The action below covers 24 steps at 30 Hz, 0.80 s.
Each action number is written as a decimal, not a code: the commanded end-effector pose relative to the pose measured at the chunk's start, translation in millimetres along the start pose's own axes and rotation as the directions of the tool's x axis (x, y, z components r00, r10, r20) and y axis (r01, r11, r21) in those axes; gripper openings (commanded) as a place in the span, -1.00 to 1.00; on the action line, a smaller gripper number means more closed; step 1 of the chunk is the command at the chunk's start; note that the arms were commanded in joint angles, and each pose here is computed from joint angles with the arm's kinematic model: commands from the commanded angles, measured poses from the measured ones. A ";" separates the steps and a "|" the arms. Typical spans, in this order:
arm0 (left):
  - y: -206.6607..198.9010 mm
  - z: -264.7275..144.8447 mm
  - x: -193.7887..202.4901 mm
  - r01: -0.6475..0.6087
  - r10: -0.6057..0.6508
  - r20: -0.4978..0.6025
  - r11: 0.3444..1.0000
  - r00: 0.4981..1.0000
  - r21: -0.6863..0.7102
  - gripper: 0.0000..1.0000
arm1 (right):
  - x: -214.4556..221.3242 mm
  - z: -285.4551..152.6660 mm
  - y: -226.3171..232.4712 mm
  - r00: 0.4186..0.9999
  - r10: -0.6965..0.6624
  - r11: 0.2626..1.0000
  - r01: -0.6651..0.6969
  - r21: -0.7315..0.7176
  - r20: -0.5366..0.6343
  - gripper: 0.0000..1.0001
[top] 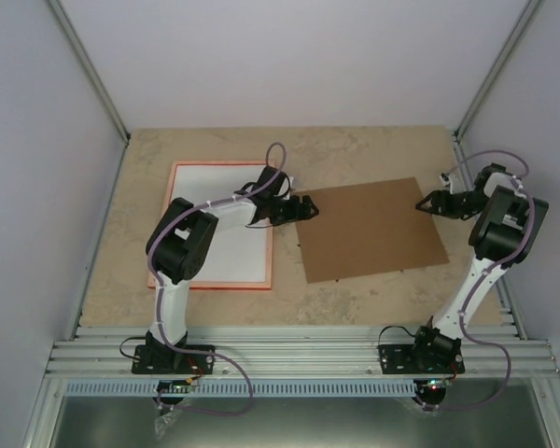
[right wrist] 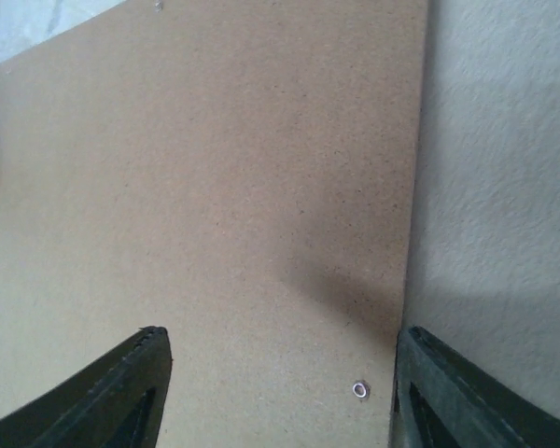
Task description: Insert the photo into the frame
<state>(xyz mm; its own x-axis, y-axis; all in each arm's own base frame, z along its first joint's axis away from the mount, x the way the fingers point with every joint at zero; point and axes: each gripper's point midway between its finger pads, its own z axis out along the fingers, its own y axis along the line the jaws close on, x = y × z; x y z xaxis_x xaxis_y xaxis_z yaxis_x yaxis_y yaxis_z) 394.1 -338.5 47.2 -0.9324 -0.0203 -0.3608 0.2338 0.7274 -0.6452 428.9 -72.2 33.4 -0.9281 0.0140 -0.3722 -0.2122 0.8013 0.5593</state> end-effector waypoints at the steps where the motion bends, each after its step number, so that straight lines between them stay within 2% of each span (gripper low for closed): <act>1: 25.0 34.2 49.2 0.045 -0.049 -0.155 0.999 0.987 -0.031 0.89 | 25.7 12.0 81.4 0.984 0.152 0.920 -0.175 -0.350 -0.091 0.24; 7: 22.5 36.6 44.5 0.032 -0.033 -0.140 0.999 0.990 -0.013 0.88 | -2.4 -33.0 130.5 0.991 0.125 0.870 -0.088 -0.486 0.043 -0.05; 13: 20.4 39.5 43.0 0.027 -0.026 -0.136 1.000 0.990 0.009 0.88 | -3.9 -60.5 168.0 0.978 0.180 0.812 -0.087 -0.578 0.107 -0.17; 20: -3.2 35.0 37.2 0.016 0.002 -0.121 0.990 0.993 0.143 0.85 | -5.4 -85.7 200.3 0.957 0.247 0.742 -0.084 -0.665 0.155 -0.18; 24: -8.1 36.1 33.6 -0.003 0.023 -0.113 0.985 0.993 0.170 0.84 | 5.0 -82.4 205.3 0.945 0.306 0.711 -0.145 -0.688 0.117 0.01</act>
<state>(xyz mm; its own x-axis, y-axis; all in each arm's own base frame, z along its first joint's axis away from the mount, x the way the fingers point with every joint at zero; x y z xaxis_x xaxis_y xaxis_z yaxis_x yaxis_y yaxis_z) 430.4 -338.1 49.5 -0.8791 -0.0737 -0.4708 0.2863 0.7081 -0.6455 364.3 25.1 195.1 -0.8886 0.2813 -0.3624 -0.2830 0.2856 0.9156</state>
